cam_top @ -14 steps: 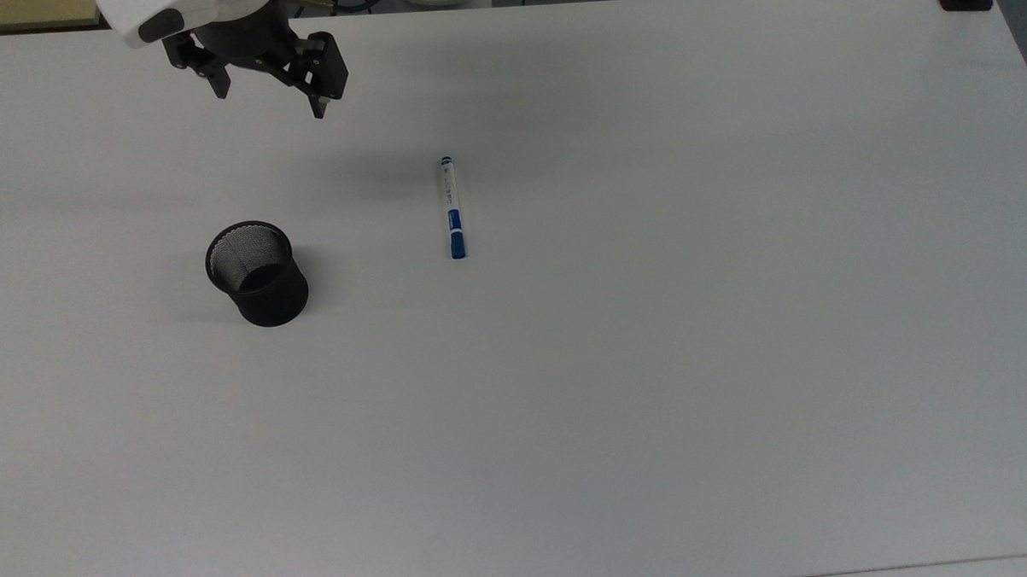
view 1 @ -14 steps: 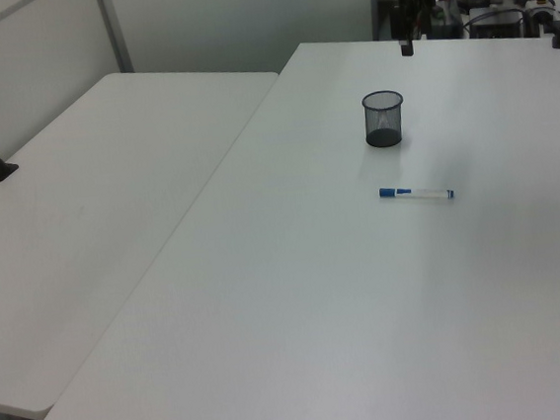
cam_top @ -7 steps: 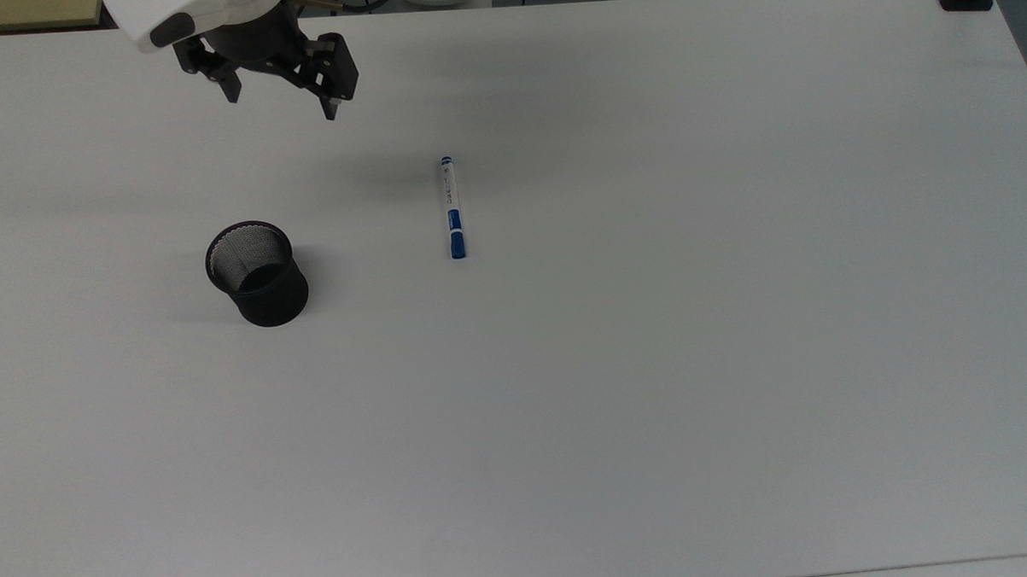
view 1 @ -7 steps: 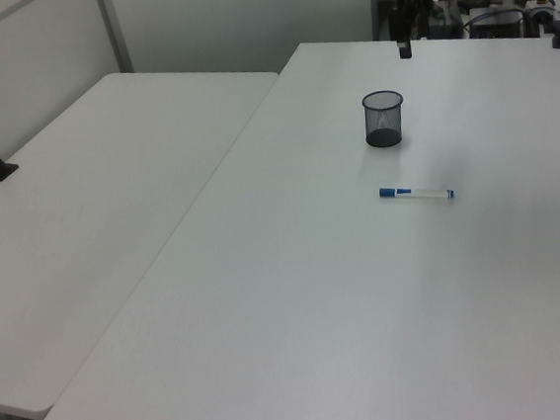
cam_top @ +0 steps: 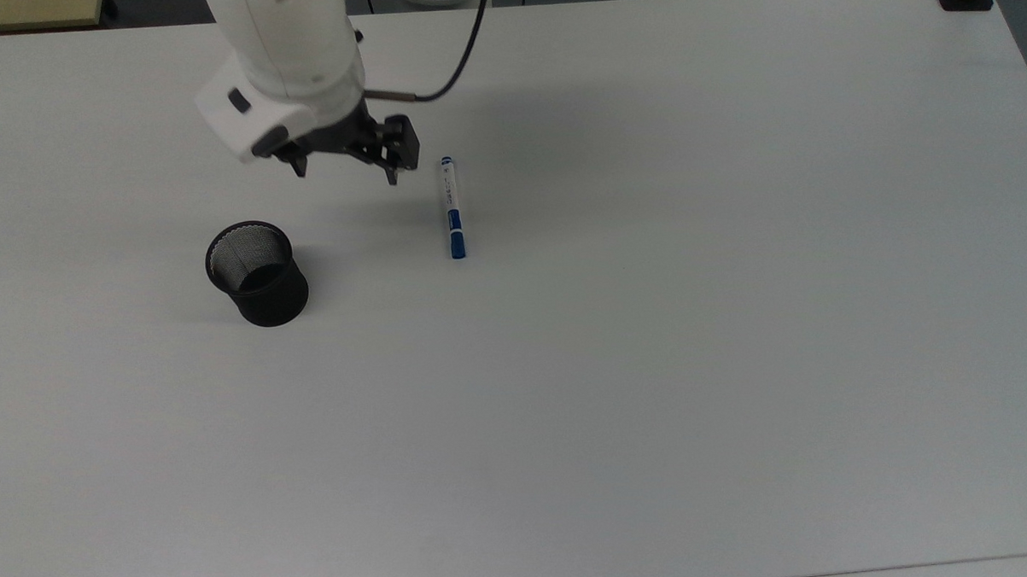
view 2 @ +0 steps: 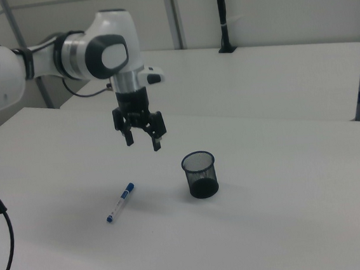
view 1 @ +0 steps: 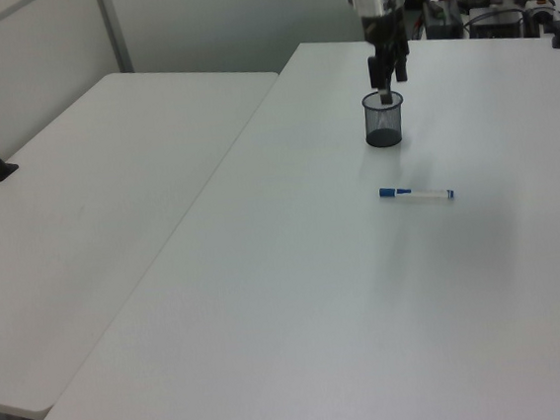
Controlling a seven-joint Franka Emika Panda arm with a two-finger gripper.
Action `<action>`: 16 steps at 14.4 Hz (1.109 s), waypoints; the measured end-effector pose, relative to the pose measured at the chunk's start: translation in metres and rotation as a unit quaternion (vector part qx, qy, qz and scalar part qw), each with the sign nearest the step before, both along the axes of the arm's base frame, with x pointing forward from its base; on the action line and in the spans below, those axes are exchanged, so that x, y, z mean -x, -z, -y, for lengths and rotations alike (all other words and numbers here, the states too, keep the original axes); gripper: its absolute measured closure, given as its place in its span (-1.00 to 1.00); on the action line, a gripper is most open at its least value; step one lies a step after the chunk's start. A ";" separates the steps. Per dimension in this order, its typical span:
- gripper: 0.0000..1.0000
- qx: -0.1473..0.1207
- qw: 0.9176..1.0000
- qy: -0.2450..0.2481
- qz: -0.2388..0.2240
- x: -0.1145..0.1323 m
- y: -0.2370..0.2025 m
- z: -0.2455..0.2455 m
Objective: Insert the marker
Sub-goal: 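Move the gripper over the blue-capped marker and lower onto it, then close the gripper on the marker and lift it off the table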
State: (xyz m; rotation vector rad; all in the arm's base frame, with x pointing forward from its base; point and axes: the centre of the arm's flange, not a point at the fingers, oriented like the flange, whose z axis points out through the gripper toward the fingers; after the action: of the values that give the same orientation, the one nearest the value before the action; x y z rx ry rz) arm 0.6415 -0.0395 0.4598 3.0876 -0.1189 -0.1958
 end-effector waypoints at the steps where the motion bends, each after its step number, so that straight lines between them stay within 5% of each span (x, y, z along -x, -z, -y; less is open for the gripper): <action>1: -1.00 0.001 1.000 -0.005 0.001 -0.005 0.012 -0.006; 6: -0.96 0.004 0.999 -0.038 -0.003 -0.016 0.056 -0.047; 12: -0.66 0.003 0.994 -0.092 -0.051 0.004 0.112 -0.096; 16: 0.03 0.003 0.992 -0.113 -0.059 0.007 0.136 -0.104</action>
State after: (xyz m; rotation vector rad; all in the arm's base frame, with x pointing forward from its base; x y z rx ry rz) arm 0.6349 0.0647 0.3233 3.0416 0.2319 -0.3666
